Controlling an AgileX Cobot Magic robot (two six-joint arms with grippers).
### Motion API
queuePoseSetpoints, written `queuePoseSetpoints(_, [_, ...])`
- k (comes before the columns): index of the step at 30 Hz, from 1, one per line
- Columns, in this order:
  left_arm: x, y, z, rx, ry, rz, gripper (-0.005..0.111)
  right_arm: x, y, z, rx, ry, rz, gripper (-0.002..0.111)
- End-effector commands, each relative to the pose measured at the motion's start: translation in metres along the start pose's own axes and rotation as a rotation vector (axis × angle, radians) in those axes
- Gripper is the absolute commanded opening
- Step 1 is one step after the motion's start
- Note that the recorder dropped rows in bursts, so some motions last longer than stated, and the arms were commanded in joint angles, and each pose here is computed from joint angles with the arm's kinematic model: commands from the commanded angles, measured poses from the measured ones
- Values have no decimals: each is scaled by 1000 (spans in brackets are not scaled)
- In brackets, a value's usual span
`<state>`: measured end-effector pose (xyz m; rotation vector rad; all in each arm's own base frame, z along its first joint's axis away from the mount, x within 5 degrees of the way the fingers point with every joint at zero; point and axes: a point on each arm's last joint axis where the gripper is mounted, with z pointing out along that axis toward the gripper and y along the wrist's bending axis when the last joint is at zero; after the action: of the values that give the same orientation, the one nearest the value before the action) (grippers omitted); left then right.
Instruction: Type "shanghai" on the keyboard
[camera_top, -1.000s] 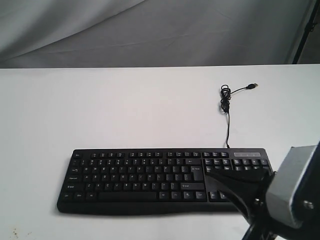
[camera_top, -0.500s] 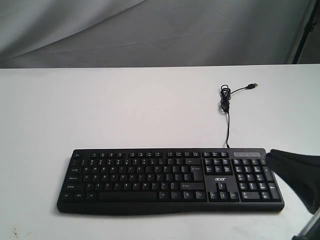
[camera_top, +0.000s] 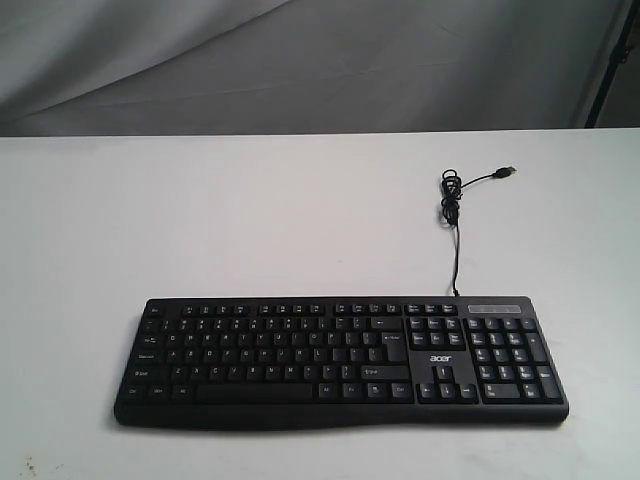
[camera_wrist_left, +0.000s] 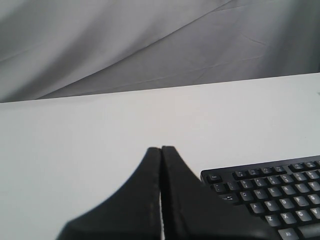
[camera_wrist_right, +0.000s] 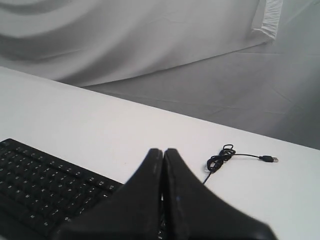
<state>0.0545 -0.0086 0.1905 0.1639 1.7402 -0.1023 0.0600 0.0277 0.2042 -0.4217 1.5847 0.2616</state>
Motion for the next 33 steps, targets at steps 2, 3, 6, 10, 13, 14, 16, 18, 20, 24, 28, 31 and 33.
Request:
queuePoseSetpoints(2, [1, 0, 0, 3, -2, -1, 0, 0, 0, -4, 11, -34, -12, 0])
queuePoseSetpoints(3, [1, 0, 0, 3, -2, -1, 0, -1, -1, -5, 12, -42, -23, 0])
queuePoseSetpoints(6, [1, 0, 0, 3, -2, -1, 0, -2, -1, -8, 17, -69, -50, 0])
queuePoseSetpoints(10, [1, 0, 0, 3, -2, -1, 0, 1, 0, -10, 9, -43, -51, 0])
queuePoseSetpoints(13, [1, 0, 0, 3, -2, -1, 0, 3, 0, -10, 7, -28, -51, 0])
queuePoseSetpoints(14, [1, 0, 0, 3, -2, -1, 0, 3, 0, -9, 6, -23, -51, 0])
queuePoseSetpoints(16, [1, 0, 0, 3, -2, -1, 0, 4, 1, -9, 3, -10, -51, 0])
queuePoseSetpoints(18, [1, 0, 0, 3, -2, -1, 0, 4, 1, -9, 3, -10, -51, 0])
queuePoseSetpoints(20, [1, 0, 0, 3, -2, -1, 0, 5, 1, -9, 2, -8, -51, 0])
queuePoseSetpoints(24, [1, 0, 0, 3, -2, -1, 0, 5, 1, -9, 0, -7, -51, 0])
queuePoseSetpoints(28, [1, 0, 0, 3, -2, -1, 0, 5, 1, -9, 0, -7, -51, 0])
queuePoseSetpoints(31, [1, 0, 0, 3, -2, -1, 0, 5, 1, -9, 0, -7, -51, 0])
queuePoseSetpoints(33, [1, 0, 0, 3, -2, -1, 0, 5, 1, -9, 0, -7, -51, 0])
